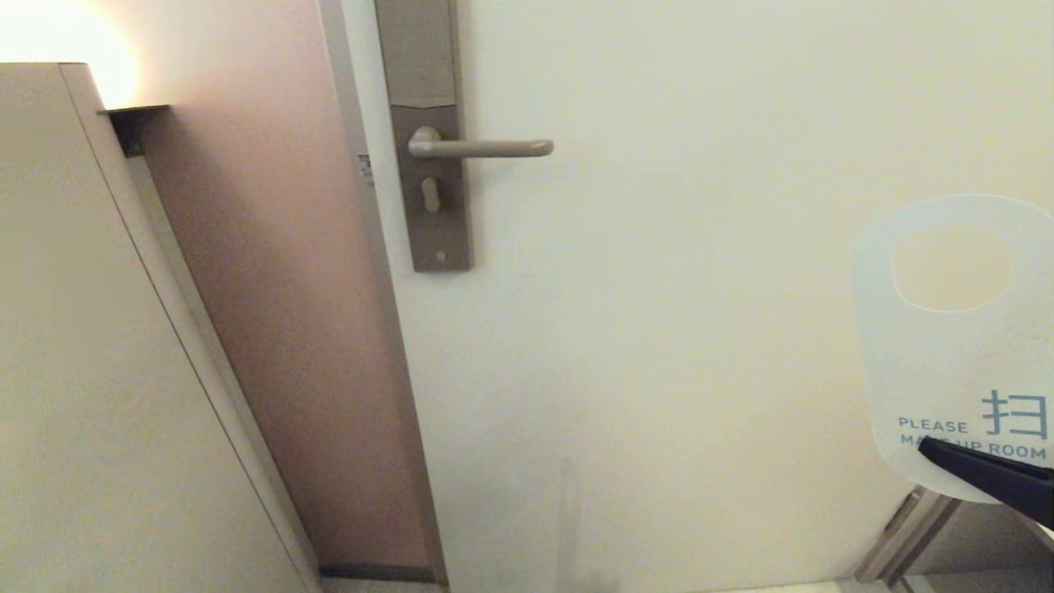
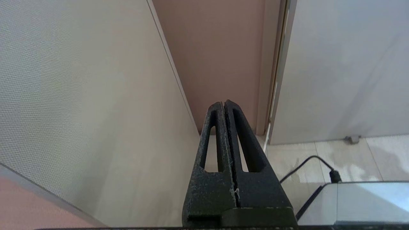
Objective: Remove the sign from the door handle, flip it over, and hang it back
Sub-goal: Hang the sign back with the other side facing out
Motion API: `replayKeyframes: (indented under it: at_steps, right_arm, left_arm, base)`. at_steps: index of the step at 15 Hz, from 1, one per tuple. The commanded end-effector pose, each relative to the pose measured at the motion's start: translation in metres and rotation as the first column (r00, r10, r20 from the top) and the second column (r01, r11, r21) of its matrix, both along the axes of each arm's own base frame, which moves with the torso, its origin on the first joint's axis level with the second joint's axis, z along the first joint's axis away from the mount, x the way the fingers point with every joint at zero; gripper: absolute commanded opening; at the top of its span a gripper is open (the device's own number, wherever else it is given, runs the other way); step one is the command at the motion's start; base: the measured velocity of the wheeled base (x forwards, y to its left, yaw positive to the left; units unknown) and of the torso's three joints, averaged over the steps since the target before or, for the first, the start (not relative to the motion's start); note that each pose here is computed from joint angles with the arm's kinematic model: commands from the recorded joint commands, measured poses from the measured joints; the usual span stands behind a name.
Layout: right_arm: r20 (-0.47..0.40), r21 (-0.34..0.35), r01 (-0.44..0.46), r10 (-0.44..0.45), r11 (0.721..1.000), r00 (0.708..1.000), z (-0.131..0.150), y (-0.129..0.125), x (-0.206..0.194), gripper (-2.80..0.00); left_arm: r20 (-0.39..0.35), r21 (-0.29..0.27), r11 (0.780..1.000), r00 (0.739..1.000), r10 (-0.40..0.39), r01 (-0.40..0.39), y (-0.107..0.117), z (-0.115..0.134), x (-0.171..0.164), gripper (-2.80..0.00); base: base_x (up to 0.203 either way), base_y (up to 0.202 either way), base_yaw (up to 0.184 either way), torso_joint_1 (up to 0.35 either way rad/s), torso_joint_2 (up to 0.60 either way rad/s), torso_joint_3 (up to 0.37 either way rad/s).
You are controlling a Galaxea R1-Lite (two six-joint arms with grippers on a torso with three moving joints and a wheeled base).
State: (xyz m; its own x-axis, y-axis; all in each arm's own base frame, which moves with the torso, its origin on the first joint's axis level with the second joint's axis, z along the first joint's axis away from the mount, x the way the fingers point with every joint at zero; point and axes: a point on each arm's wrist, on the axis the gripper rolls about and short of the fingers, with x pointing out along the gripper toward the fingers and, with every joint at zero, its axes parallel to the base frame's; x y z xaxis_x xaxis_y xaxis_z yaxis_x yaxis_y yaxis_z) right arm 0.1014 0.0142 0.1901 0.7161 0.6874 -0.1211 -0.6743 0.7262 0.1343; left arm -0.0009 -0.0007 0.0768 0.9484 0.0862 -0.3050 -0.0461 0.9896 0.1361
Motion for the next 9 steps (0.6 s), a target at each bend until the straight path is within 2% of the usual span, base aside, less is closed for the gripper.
replayKeyframes:
  at_steps: [1,6,9]
  right_arm:
    - [0.009,0.001,-0.005,0.005,1.0,1.0,0.001,0.0,-0.002,-2.8]
    - [0.031,-0.001,-0.003,0.003,1.0,1.0,0.002,0.0,-0.006,-2.8]
    - [0.064,-0.001,-0.002,0.002,1.0,0.998,0.003,0.0,-0.016,-2.8]
  left_arm:
    - [0.007,-0.011,1.0,1.0,0.007,-0.007,0.0,0.0,-0.001,-2.8]
    - [0.008,-0.02,1.0,1.0,0.01,-0.01,0.0,0.0,-0.001,-2.8]
    - [0.012,-0.048,0.999,1.0,-0.018,0.018,0.0,0.0,-0.001,-2.8]
  base:
    - [0.0,0.0,0.0,0.0,0.0,0.0]
    - [0.0,0.0,0.0,0.0,0.0,0.0]
    - [0.0,0.0,0.0,0.0,0.0,0.0]
